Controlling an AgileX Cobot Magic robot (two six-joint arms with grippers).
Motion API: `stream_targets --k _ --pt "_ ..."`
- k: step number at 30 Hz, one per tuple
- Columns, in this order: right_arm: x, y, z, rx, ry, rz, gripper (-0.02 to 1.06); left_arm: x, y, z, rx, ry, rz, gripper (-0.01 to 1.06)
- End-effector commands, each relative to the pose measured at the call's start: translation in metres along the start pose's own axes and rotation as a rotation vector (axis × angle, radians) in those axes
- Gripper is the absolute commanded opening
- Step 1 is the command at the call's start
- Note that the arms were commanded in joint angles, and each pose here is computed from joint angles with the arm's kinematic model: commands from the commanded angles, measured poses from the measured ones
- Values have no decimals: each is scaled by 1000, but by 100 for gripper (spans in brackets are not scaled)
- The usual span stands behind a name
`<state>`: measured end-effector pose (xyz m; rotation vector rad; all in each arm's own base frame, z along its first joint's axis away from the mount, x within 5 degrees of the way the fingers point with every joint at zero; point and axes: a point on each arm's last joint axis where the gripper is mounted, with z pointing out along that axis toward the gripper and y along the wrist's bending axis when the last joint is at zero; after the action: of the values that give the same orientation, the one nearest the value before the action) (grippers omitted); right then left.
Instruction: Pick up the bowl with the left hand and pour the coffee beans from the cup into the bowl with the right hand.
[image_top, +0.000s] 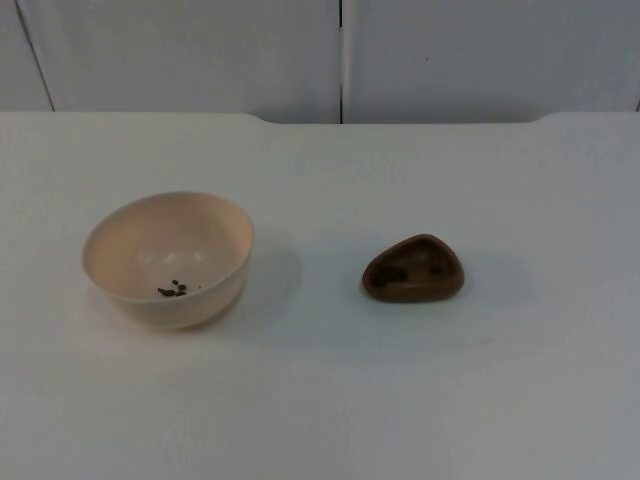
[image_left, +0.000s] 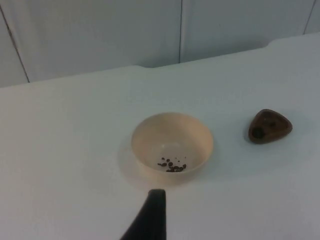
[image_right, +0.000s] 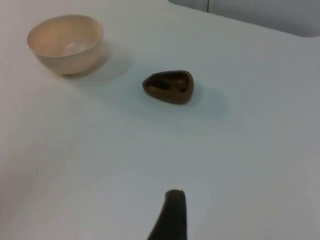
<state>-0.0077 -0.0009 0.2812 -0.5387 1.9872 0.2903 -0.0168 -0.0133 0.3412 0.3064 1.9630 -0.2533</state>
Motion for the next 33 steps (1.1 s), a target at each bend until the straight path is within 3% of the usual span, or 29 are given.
stream_targets --k 1,7,12,20,33 --pt "1 0 0 6 -2 9 71 2 0 0 6 10 3 89" --pt "1 0 0 6 -2 9 71 7 -1 -2 5 2 22 89" --pt "1 0 0 6 -2 9 71 36 0 9 1 -7 19 89" --pt "1 -1 0 8 -1 8 71 57 4 34 1 71 -22 89" --pt "1 -1 0 9 -1 7 71 56 6 34 -18 65 -47 89"
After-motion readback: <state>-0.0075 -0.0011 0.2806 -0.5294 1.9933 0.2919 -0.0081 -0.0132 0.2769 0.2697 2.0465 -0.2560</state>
